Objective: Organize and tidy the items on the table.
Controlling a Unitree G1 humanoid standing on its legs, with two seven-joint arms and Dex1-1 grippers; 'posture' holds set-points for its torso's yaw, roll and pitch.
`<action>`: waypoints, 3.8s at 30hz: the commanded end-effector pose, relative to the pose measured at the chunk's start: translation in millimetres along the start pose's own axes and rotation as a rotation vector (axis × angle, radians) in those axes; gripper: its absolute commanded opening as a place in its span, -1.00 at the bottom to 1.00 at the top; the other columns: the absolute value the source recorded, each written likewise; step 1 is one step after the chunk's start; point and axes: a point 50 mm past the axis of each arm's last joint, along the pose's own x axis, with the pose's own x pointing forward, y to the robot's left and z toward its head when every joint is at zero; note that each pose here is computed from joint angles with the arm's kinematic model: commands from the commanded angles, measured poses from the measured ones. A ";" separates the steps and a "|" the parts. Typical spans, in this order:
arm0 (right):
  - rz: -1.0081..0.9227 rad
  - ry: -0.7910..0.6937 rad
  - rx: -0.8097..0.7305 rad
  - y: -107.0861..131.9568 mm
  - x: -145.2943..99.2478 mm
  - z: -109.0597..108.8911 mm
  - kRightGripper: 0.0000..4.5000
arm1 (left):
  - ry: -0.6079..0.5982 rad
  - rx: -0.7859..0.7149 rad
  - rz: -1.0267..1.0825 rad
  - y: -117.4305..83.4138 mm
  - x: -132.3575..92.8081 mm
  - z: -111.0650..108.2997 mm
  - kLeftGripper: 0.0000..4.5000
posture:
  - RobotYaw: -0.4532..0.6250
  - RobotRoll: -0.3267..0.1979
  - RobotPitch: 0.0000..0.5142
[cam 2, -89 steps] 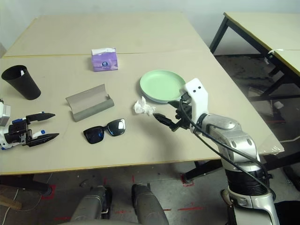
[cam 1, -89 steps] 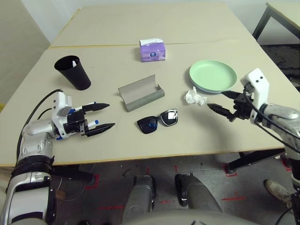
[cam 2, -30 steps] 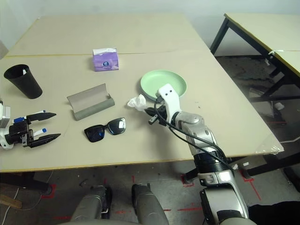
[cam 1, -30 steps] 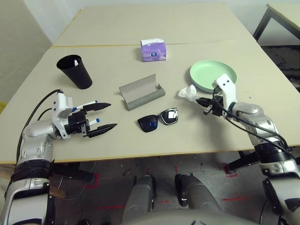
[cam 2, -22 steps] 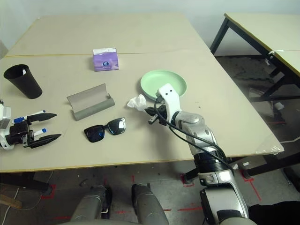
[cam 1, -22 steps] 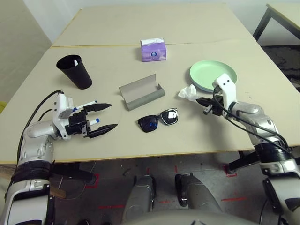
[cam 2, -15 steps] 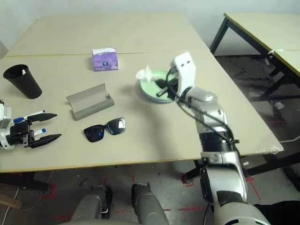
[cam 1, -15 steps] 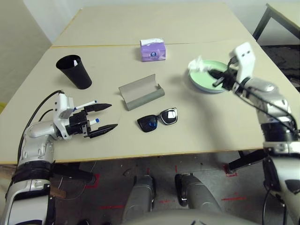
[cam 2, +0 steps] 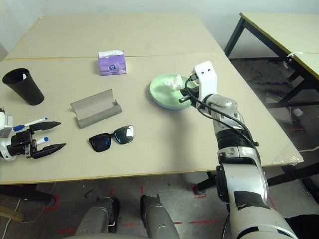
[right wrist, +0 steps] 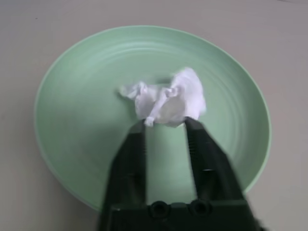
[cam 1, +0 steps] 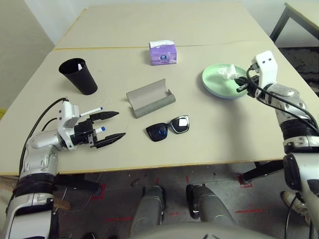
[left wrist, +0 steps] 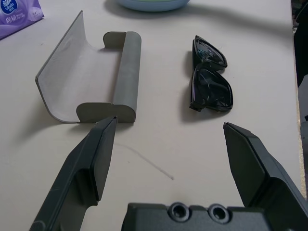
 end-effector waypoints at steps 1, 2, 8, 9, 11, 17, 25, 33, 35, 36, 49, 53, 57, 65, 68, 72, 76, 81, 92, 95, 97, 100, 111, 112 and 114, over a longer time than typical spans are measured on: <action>-0.001 -0.014 -0.013 -1.4 -0.3 5.1 0.22 | 0.001 -0.003 0.008 -0.3 -2.9 0.6 1.00 | -0.11 0.25 -0.42; -0.002 -0.014 -0.015 -2.4 -1.2 5.6 0.35 | 0.001 -0.003 0.008 -0.1 -2.7 0.7 1.00 | -0.11 0.25 -0.42; 0.036 -0.035 -0.049 -7.4 -16.7 18.9 0.99 | 0.002 -0.004 0.000 1.1 -1.2 1.2 1.00 | -0.13 0.25 -0.42; 0.060 -0.039 -0.073 -7.0 -22.4 23.0 0.99 | 0.003 -0.004 -0.001 1.2 -1.2 1.2 1.00 | -0.13 0.25 -0.42; 0.108 -0.041 -0.118 -5.3 -36.1 33.3 0.99 | 0.006 -0.005 -0.005 1.2 -1.7 0.9 1.00 | -0.14 0.25 -0.42; 0.304 0.015 -0.262 18.4 -81.4 74.6 0.99 | 0.015 -0.012 -0.010 2.5 -2.9 -1.4 1.00 | -0.21 0.25 -0.42; 0.522 0.073 -0.279 89.1 -86.5 121.8 0.99 | 0.018 -0.014 -0.020 5.7 0.6 -4.4 1.00 | -0.22 0.25 -0.46; 0.656 0.089 -0.398 148.7 -64.0 145.7 0.99 | 0.024 -0.010 -0.030 6.9 -1.8 -4.2 1.00 | -0.22 0.25 -0.46; 0.682 0.103 -0.429 159.7 -58.4 146.1 0.99 | 0.025 -0.009 -0.031 7.2 -2.4 -3.9 1.00 | -0.22 0.25 -0.45; 0.688 0.113 -0.446 163.8 -56.1 146.0 0.99 | 0.025 -0.009 -0.032 7.2 -2.7 -3.8 1.00 | -0.22 0.25 -0.45; 0.838 0.384 -0.625 204.5 -33.1 104.6 0.99 | 0.018 0.013 -0.131 2.9 -12.4 3.6 1.00 | -0.16 0.25 -0.46; 0.821 0.421 -0.629 208.1 -19.4 94.3 0.99 | 0.033 0.023 -0.126 2.3 -23.8 8.6 1.00 | -0.14 0.25 -0.46; 0.829 0.426 -0.633 214.1 -10.9 92.6 0.99 | 0.055 0.038 -0.115 -0.1 -38.8 14.0 1.00 | -0.08 0.25 -0.46; 0.876 0.409 -0.651 227.8 0.8 91.9 0.99 | 0.070 0.050 -0.098 -5.6 -54.1 18.7 1.00 | -0.01 0.25 -0.46; 0.891 0.411 -0.657 229.5 1.8 90.9 0.99 | 0.067 0.052 -0.093 -5.7 -54.0 18.7 1.00 | -0.01 0.25 -0.45; 0.913 0.418 -0.662 231.3 0.8 87.6 0.99 | 0.066 0.052 -0.093 -7.0 -52.8 17.2 1.00 | -0.01 0.25 -0.45; 0.935 0.429 -0.672 232.3 -0.4 80.0 0.99 | 0.057 0.056 -0.089 -6.3 -50.5 17.9 1.00 | -0.01 0.25 -0.45; 0.927 0.434 -0.719 230.9 4.4 69.8 0.99 | 0.055 0.057 -0.092 -6.3 -50.0 18.8 1.00 | -0.01 0.25 -0.44; 0.941 0.394 -0.721 241.1 12.1 65.4 0.99 | 0.059 0.049 -0.084 -9.6 -53.3 16.9 1.00 | 0.00 0.25 -0.42; 0.934 0.379 -0.724 241.9 15.4 64.6 0.99 | 0.058 0.046 -0.084 -10.8 -53.3 16.1 1.00 | 0.00 0.25 -0.42; 0.933 0.375 -0.726 241.8 16.8 64.0 0.99 | 0.057 0.046 -0.084 -10.9 -52.9 16.0 1.00 | -0.01 0.25 -0.42; 0.939 0.374 -0.727 241.6 17.0 62.5 0.99 | 0.056 0.044 -0.086 -11.6 -51.7 15.4 1.00 | -0.01 0.25 -0.42; 0.960 0.381 -0.726 239.6 15.1 57.4 0.73 | 0.055 0.041 -0.094 -11.1 -48.4 16.0 1.00 | -0.02 0.25 -0.44; 0.964 0.383 -0.726 239.8 14.7 56.8 0.59 | 0.055 0.041 -0.095 -11.0 -47.9 16.0 1.00 | -0.02 0.25 -0.44; 0.970 0.385 -0.725 240.4 13.7 55.9 0.24 | 0.054 0.039 -0.097 -11.4 -47.0 15.6 1.00 | -0.02 0.25 -0.43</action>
